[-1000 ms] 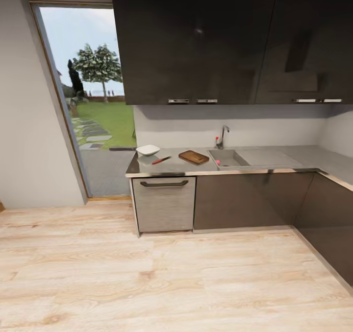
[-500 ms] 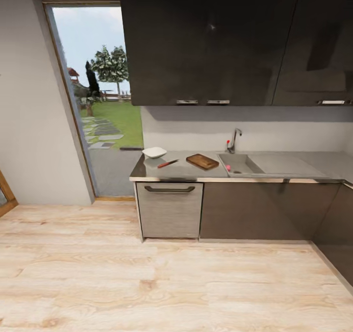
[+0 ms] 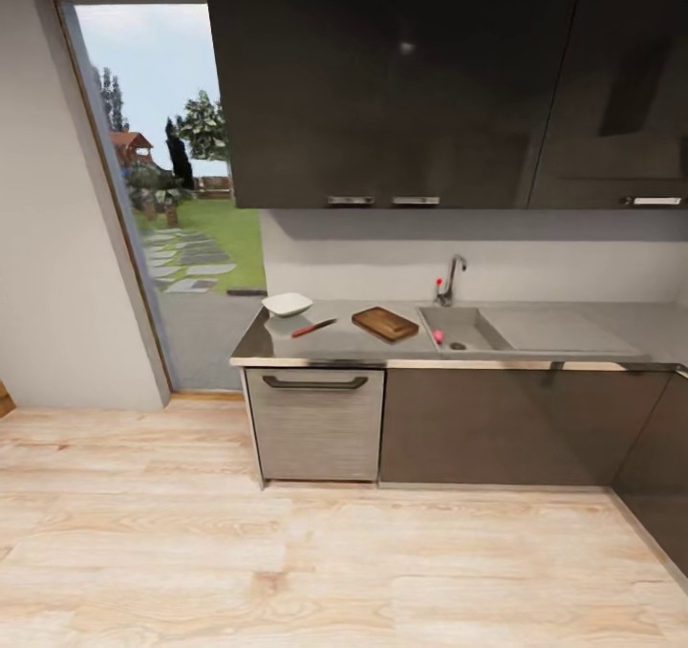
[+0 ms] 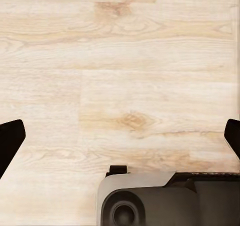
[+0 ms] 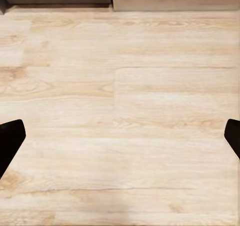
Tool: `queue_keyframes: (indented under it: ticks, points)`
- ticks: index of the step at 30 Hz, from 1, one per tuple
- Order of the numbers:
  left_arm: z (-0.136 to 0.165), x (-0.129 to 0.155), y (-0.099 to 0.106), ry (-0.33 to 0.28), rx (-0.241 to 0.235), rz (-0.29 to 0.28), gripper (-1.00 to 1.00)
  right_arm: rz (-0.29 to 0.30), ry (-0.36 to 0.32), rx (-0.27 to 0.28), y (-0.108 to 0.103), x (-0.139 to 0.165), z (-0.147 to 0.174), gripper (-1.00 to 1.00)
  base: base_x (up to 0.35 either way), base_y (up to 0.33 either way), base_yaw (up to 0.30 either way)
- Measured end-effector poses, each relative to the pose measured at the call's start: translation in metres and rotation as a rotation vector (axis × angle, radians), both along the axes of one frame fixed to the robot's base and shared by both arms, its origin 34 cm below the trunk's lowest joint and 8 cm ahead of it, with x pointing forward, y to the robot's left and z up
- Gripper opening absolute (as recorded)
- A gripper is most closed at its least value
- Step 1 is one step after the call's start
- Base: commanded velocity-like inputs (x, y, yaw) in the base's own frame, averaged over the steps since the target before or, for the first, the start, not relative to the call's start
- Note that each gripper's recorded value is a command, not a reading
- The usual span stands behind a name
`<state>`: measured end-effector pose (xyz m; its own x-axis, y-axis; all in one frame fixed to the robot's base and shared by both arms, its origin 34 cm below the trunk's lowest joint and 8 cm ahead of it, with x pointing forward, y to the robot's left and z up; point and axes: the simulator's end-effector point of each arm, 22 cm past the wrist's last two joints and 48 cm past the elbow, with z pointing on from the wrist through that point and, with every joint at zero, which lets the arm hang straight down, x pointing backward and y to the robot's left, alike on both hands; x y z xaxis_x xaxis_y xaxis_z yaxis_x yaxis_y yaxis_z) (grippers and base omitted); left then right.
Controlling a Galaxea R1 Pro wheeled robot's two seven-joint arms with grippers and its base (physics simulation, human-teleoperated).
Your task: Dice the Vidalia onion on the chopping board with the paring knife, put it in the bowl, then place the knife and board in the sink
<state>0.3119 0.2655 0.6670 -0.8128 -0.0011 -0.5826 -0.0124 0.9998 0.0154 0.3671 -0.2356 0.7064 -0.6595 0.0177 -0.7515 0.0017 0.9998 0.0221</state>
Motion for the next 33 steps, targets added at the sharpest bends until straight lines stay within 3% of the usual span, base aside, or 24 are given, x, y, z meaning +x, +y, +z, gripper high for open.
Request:
queue_keyframes:
  ticks: [33]
  points:
    - [0.0001, 0.0000, 0.0000, 0.000, 0.000, 0.000, 1.00, 0.000, 0.000, 0.000, 0.0001, -0.0002, -0.0001, 1.00, 0.277, -0.016, 0.000]
